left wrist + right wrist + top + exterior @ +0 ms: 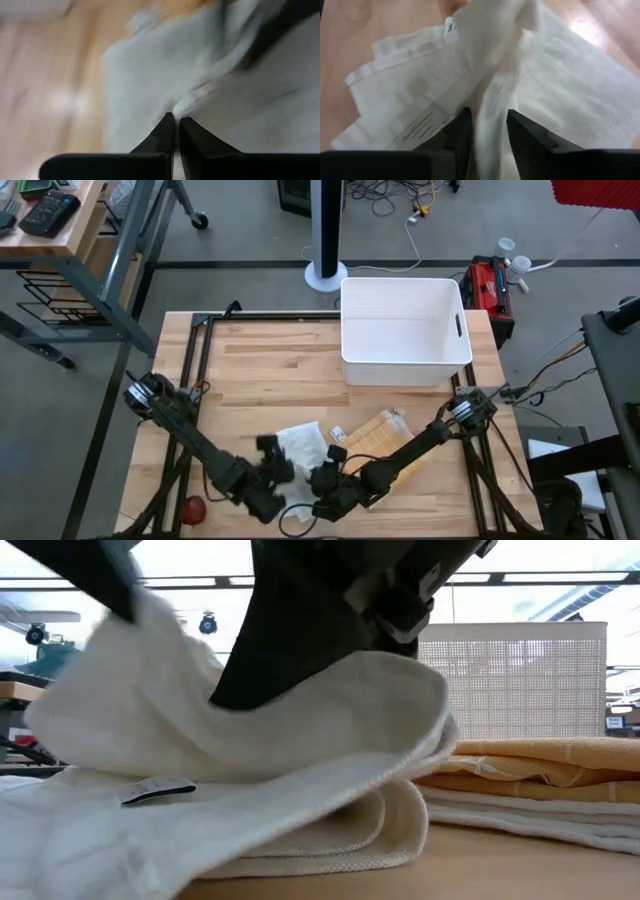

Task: Fold towel
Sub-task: Fold the white checkered towel

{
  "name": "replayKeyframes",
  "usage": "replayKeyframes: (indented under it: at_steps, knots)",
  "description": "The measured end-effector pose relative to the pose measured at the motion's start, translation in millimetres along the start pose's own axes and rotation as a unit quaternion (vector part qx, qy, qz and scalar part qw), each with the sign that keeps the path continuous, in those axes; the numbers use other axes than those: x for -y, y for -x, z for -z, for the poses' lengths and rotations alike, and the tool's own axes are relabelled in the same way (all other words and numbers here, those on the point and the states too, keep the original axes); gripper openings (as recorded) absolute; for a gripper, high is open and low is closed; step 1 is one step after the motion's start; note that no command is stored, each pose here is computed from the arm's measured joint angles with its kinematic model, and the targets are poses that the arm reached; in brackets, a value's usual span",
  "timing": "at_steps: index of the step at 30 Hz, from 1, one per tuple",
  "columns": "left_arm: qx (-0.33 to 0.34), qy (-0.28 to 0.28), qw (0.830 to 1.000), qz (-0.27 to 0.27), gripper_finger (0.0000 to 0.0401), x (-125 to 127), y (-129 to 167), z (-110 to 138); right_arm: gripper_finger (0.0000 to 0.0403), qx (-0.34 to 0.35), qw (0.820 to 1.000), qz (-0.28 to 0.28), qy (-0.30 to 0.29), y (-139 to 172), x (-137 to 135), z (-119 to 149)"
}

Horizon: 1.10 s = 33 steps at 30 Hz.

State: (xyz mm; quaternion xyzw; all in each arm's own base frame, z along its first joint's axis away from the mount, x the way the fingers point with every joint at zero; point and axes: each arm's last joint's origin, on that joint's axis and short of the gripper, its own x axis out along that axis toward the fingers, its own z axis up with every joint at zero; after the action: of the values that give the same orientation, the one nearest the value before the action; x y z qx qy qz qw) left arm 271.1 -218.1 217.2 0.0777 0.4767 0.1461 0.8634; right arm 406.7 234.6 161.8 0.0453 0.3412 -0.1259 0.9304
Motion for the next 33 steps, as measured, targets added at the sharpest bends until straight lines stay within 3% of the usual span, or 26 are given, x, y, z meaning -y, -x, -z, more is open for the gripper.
replayKeyframes:
  at_steps: [2, 3, 5, 7, 9, 11, 14, 20, 27, 30, 33]
  knots:
    - [0.028, -0.042, 0.998, 0.038, 0.0006, 12.9, 10.8, -2.6, 0.0128, -0.003, 1.000, 0.000, 0.001, 0.1, 0.0, 1.1]
    - [0.024, -0.060, 0.998, 0.025, 0.0006, 13.3, 17.4, 1.0, 0.0134, -0.004, 1.000, 0.001, 0.000, 0.3, 0.0, 1.4]
    - [0.042, -0.045, 0.998, -0.022, 0.0005, 12.4, 29.7, 7.5, 0.0143, 0.000, 1.000, 0.005, -0.007, 0.5, 0.2, 0.8]
    - [0.092, -0.032, 0.995, 0.003, 0.0007, 22.8, 42.2, 1.3, 0.0150, -0.001, 1.000, 0.008, -0.007, -0.2, 1.5, 0.4]
    - [0.089, -0.059, 0.994, 0.023, 0.0016, 26.8, 49.5, 1.4, 0.0155, 0.001, 1.000, 0.010, -0.008, -0.5, 1.8, 0.1]
    - [0.096, -0.024, 0.995, 0.008, 0.0027, 28.5, 51.4, 7.7, 0.0158, 0.000, 1.000, 0.010, -0.007, -0.2, 1.5, 0.3]
    - [0.098, 0.019, 0.994, 0.052, 0.0050, 36.3, 49.2, 6.6, 0.0160, -0.004, 1.000, 0.006, -0.005, 0.1, 0.8, 1.6]
    - [-0.006, 0.087, 0.994, 0.066, 0.0102, 44.9, 13.8, 38.6, 0.0158, -0.010, 1.000, -0.012, -0.004, 4.8, -5.5, 5.2]
    - [0.013, 0.158, 0.981, 0.113, 0.0142, 56.2, -4.0, 57.4, 0.0159, -0.002, 1.000, -0.022, -0.004, 12.8, -8.9, 2.2]
    - [0.028, 0.164, 0.977, 0.137, 0.0142, 61.2, 0.5, 52.5, 0.0155, -0.001, 1.000, -0.021, -0.002, 12.4, -8.4, 1.4]
    - [0.073, 0.127, 0.971, 0.191, 0.0135, 72.3, 15.3, 39.8, 0.0154, 0.003, 0.999, -0.024, 0.021, 12.5, -8.6, 0.3]
